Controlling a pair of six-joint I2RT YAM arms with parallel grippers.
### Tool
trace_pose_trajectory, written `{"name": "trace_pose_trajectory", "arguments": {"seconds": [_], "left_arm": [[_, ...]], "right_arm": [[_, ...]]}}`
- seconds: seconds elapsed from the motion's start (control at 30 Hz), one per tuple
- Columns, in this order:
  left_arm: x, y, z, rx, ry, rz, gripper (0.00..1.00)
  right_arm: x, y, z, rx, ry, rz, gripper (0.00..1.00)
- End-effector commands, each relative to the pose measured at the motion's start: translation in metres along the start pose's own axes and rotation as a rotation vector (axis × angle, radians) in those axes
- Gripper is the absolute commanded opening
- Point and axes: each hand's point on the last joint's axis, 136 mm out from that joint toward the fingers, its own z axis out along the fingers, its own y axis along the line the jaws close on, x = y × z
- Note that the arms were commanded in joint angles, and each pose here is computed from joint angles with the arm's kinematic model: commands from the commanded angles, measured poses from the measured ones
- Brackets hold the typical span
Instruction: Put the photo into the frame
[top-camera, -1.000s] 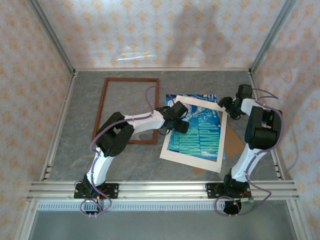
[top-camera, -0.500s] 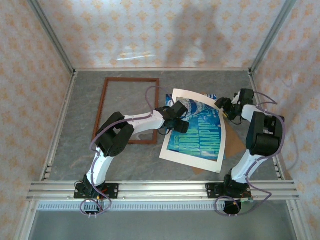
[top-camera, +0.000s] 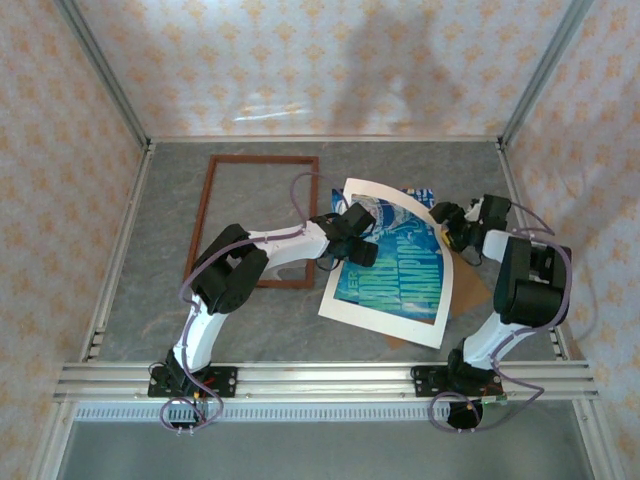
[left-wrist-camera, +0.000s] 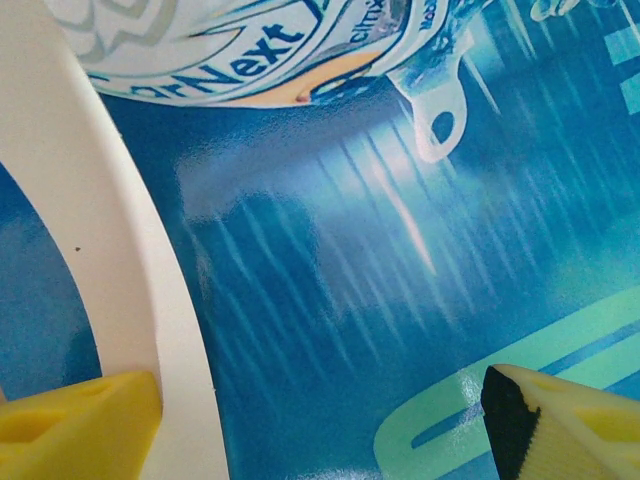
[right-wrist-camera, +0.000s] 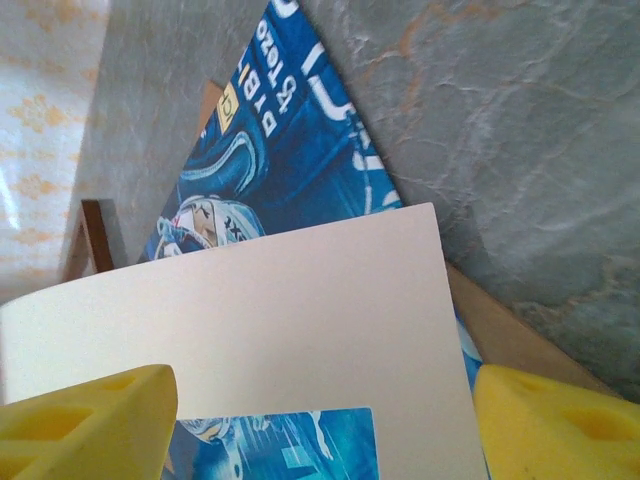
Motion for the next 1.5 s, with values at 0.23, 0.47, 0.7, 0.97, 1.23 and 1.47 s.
{"name": "trace_pose_trajectory", "arguments": {"seconds": [0.23,0.47,0.7,0.97,1.23,1.47], "left_arm": [[0.007,0.009,0.000,-0.005,0.024,-0.012,0.84],[0.007,0.007,0.000,0.001,0.026,-0.011,0.84],[0.003,0.006,-0.006,0.005,0.014,-0.012,0.84],[-0.030,0.011,-0.049,0.039,-0.103,-0.063,0.90],[-0.068,0.055,-0.107,0.159,-0.309,-0.219,0.97],[-0.090,0.066,-0.116,0.301,-0.362,-0.342,0.99]], "right_arm": [[-0.007,0.007,-0.019,-0.091,-0.047,0.151,0.79],[0.000,0.011,-0.025,-0.083,-0.028,0.086,0.62],[0.006,0.011,-0.033,-0.052,-0.027,0.013,0.28],[0.009,0.055,-0.045,-0.081,-0.028,-0.134,0.00],[0.019,0.154,-0.080,-0.265,-0.031,-0.341,0.00],[0.030,0.241,-0.124,-0.429,-0.052,-0.444,0.00]]}}
